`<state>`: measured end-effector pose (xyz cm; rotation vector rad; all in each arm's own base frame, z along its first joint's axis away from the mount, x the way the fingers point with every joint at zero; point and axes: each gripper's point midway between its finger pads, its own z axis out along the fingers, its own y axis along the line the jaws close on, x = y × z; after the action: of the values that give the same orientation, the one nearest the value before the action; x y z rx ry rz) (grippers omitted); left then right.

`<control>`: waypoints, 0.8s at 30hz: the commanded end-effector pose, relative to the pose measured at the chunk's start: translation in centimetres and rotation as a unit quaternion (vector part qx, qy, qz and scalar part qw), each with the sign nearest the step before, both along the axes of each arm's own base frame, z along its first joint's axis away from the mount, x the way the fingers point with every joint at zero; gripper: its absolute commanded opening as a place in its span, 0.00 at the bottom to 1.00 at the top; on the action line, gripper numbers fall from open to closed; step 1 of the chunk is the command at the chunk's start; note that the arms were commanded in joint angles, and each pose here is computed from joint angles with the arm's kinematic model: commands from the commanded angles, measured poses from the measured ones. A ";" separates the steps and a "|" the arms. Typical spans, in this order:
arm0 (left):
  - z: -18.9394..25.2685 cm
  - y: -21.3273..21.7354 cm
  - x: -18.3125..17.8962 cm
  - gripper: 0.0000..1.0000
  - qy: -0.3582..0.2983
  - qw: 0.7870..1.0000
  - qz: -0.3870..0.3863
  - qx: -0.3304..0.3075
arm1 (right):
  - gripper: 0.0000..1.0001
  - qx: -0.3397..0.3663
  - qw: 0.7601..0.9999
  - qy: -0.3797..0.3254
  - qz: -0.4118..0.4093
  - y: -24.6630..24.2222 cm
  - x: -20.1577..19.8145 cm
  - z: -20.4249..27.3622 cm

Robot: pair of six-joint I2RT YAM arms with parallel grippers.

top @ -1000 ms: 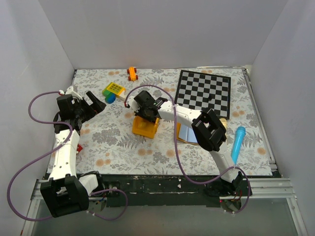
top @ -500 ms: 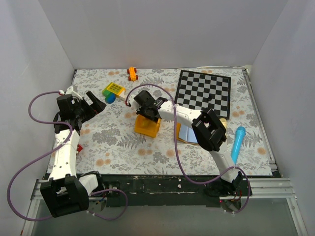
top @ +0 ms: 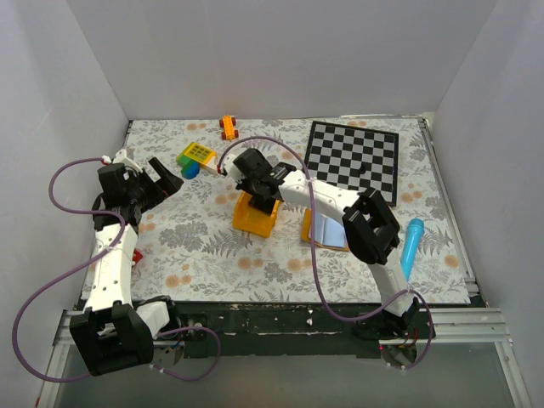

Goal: Put the credit cards into the card holder
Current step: Pick up the credit card from the storage box.

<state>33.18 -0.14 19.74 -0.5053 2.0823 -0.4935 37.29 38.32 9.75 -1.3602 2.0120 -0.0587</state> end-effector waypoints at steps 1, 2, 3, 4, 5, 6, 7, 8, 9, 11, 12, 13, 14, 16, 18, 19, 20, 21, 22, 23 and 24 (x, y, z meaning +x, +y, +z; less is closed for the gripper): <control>0.7 0.1 -0.1 0.98 -0.016 1.000 -0.001 0.001 | 0.01 0.048 0.998 -0.034 0.000 0.6 0.5 6.0; 0.7 0.1 -0.1 0.98 -0.016 1.000 -0.001 0.001 | 0.01 0.050 0.998 -0.035 0.000 0.6 0.5 6.3; 0.6 0.1 -0.1 0.98 -0.015 1.000 -0.001 0.001 | 0.01 0.051 0.998 -0.035 0.000 0.6 0.4 6.3; 0.7 0.1 -0.1 0.98 -0.016 1.000 0.000 0.001 | 0.01 0.053 0.998 -0.036 -0.001 0.6 0.4 6.6; 0.7 0.1 -0.1 0.98 -0.016 1.000 -0.001 0.001 | 0.01 0.056 0.998 -0.037 -0.002 0.5 0.3 7.0; 0.7 0.1 -0.1 0.98 -0.016 1.000 -0.001 0.002 | 0.01 0.059 0.998 -0.034 -0.003 0.5 0.2 7.1; 0.7 0.1 -0.2 0.98 -0.017 1.000 -0.002 0.002 | 0.01 0.066 0.997 -0.031 -0.003 0.4 0.1 7.6; 0.7 0.1 -0.1 0.98 -0.017 1.000 -0.001 0.002 | 0.01 0.073 0.997 -0.025 -0.002 0.4 -0.1 7.8; 0.8 0.0 -0.1 0.98 -0.018 1.000 -0.004 0.002 | 0.01 0.084 0.996 -0.021 -0.004 0.2 -0.3 8.5; 0.9 -0.1 -0.2 0.98 -0.020 1.000 -0.007 0.002 | 0.01 0.107 0.994 -0.009 -0.008 -0.2 -0.7 9.5; 1.1 -0.2 -0.2 0.98 -0.024 1.000 -0.009 0.002 | 0.01 0.121 0.993 -0.002 -0.010 -0.4 -0.9 10.0; 1.3 -0.3 -0.1 0.98 -0.029 1.000 -0.013 0.002 | 0.01 0.134 0.991 0.005 -0.011 -0.7 -1.0 10.5; 1.6 -0.5 -0.2 0.98 -0.036 0.999 -0.020 0.000 | 0.01 0.149 0.989 0.012 -0.015 -1.0 -1.2 10.9; 2.4 -1.2 -0.2 0.98 -0.055 0.998 -0.038 -0.006 | 0.01 0.180 0.983 0.028 -0.019 -1.6 -1.4 11.6; 3.4 -1.9 -0.1 0.98 -0.076 0.995 -0.059 -0.012 | 0.01 0.212 0.976 0.049 -0.031 -2.3 -1.4 12.3; 3.7 -2.4 -0.1 0.98 -0.083 0.994 -0.071 -0.019 | 0.01 0.231 0.970 0.063 -0.031 -2.5 -1.5 12.6; 4.0 -3.1 0.0 0.98 -0.088 0.992 -0.083 -0.027 | 0.01 0.248 0.965 0.077 -0.032 -2.7 -1.6 12.8; 4.5 -3.6 0.0 0.98 -0.092 0.991 -0.093 -0.033 | 0.01 0.263 0.960 0.087 -0.036 -3.0 -1.6 12.9; 5.1 -4.3 0.1 0.98 -0.099 0.989 -0.103 -0.037 | 0.01 0.281 0.954 0.094 -0.040 -3.2 -1.6 13.3; 5.5 -5.0 0.1 0.98 -0.105 0.988 -0.109 -0.039 | 0.01 0.294 0.949 0.106 -0.042 -3.4 -1.6 13.3; 6.1 -5.8 0.2 0.98 -0.113 0.986 -0.115 -0.038 | 0.01 0.308 0.943 0.116 -0.046 -3.5 -1.5 13.4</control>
<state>33.32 -2.80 22.52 -0.3634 1.9958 -0.6364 36.60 34.12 21.95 -0.9975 2.0278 0.4228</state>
